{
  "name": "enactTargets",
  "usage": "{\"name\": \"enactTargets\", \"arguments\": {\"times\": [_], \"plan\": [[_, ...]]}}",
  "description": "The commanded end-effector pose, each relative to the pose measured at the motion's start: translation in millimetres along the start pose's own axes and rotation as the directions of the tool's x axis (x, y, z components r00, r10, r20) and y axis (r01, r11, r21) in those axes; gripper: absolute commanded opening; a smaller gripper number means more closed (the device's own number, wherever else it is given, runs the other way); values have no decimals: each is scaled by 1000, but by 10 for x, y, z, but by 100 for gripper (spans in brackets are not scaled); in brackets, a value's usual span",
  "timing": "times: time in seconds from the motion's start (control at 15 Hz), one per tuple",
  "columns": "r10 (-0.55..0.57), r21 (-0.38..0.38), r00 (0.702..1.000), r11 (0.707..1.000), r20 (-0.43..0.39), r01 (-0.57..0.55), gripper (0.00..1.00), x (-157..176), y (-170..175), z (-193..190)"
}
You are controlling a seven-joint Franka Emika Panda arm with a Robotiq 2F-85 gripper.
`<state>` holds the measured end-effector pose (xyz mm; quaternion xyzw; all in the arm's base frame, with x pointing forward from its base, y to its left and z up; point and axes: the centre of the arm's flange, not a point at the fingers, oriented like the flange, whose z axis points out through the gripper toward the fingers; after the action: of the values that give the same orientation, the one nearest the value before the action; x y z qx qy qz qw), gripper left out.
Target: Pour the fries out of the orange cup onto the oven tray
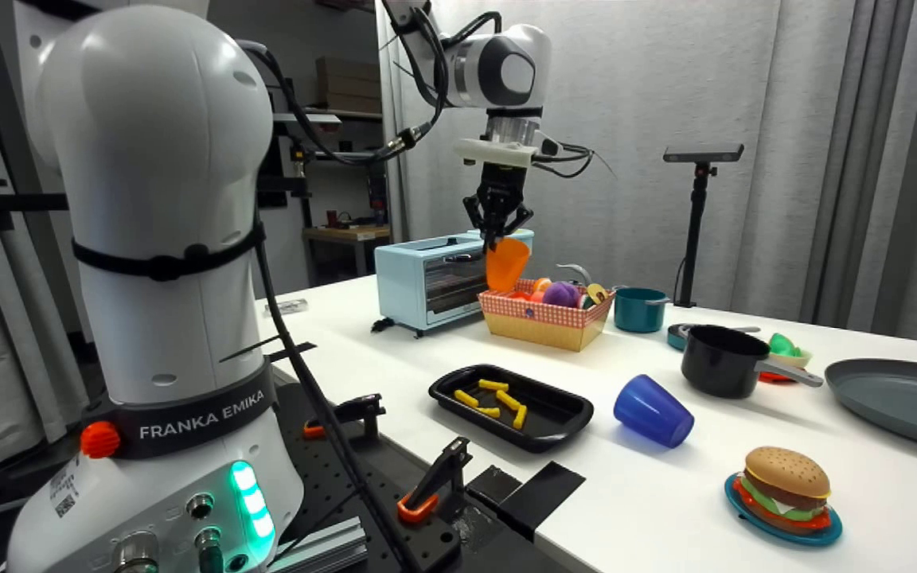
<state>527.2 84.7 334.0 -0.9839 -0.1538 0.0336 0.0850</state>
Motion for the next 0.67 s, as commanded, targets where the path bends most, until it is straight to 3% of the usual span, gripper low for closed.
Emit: {"name": "enactTargets", "arguments": {"times": [0.0, 0.6], "plan": [[44, -91, 999, 995, -19, -46, 1, 47, -42, 34], [120, -155, 993, 981, 8, -117, 1, 242, 95, 192]]}}
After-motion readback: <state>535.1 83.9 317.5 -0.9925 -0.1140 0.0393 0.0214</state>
